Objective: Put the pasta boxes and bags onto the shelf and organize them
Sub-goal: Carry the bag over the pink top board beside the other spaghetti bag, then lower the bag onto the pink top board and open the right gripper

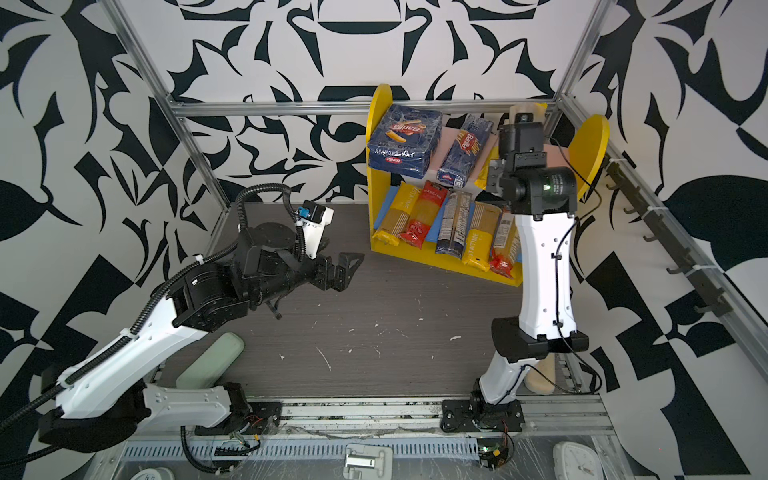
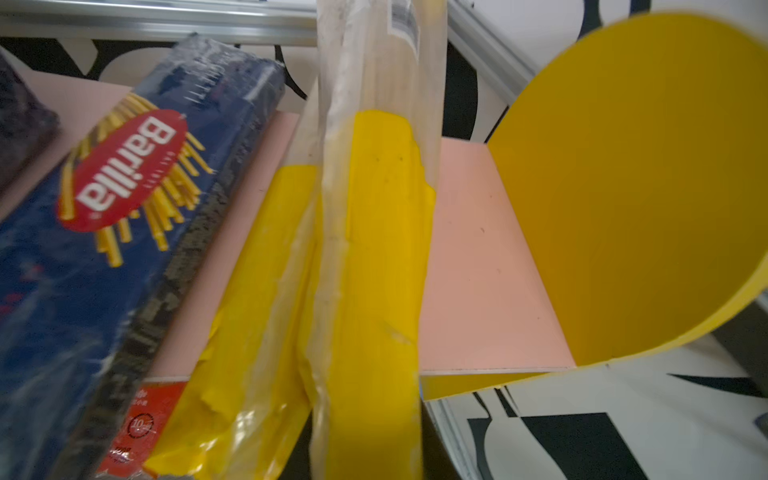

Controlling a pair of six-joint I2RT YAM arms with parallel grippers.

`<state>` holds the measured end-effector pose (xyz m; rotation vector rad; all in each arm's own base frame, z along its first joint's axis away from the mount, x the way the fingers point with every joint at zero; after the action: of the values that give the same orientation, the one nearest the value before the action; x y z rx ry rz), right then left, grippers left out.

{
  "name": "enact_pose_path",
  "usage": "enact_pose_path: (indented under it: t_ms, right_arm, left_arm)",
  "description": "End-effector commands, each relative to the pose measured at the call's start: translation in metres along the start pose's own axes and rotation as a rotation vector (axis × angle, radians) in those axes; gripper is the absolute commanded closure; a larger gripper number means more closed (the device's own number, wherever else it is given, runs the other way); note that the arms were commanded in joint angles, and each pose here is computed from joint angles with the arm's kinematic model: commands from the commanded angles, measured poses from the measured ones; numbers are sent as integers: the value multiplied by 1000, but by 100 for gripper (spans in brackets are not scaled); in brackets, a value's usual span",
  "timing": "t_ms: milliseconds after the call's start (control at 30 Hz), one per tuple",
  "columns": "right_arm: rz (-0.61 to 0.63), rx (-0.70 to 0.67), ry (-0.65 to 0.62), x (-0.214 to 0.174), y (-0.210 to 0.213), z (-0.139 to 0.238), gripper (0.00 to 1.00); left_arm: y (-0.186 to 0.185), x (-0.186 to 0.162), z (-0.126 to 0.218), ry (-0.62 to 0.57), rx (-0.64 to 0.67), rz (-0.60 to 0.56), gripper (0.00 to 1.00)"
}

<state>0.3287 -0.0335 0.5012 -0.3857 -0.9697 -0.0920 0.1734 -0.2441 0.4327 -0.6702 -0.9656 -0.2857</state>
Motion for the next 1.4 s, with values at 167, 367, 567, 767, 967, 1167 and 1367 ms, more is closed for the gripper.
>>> enact_pose_path:
  t_ms: [167,367,567,767,967,1167,1367]
  right_arm:
    - [-290,98,-196,18,-60,24,100]
    - [-304,120,-165,13,-63,12,100]
    - [-297,131,-148,11,-63,7,100]
    - [-284,134,-122,8,-63,0,100]
    - [-280,130,-114,1,-62,8,77]
    - [-279,111,-109,-6,-64,18,53]
    - [-279,124,-88,-11,-61,18,44]
  left_arm:
    - [2,2,3,-4,18,-24,1]
    - [4,1,5,-5,24,-19,1]
    - [4,1,4,-6,25,-19,1]
    - [5,1,6,-10,25,-18,1]
    - [4,2,5,-10,24,-13,1]
    - [4,1,4,-4,21,-5,1]
    - [5,2,10,-14,15,13,1]
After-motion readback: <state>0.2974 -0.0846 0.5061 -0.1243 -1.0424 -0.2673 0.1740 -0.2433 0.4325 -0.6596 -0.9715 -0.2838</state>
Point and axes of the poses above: each gripper's point midway between its finger pads, its own z axis back along the fingers, its own y axis along the line the jaws close on, x = y × z, the point moved 7 cm from there along z, back along the fingers, and after that the axes turned 13 degrees about z, right-handed, at the moved point
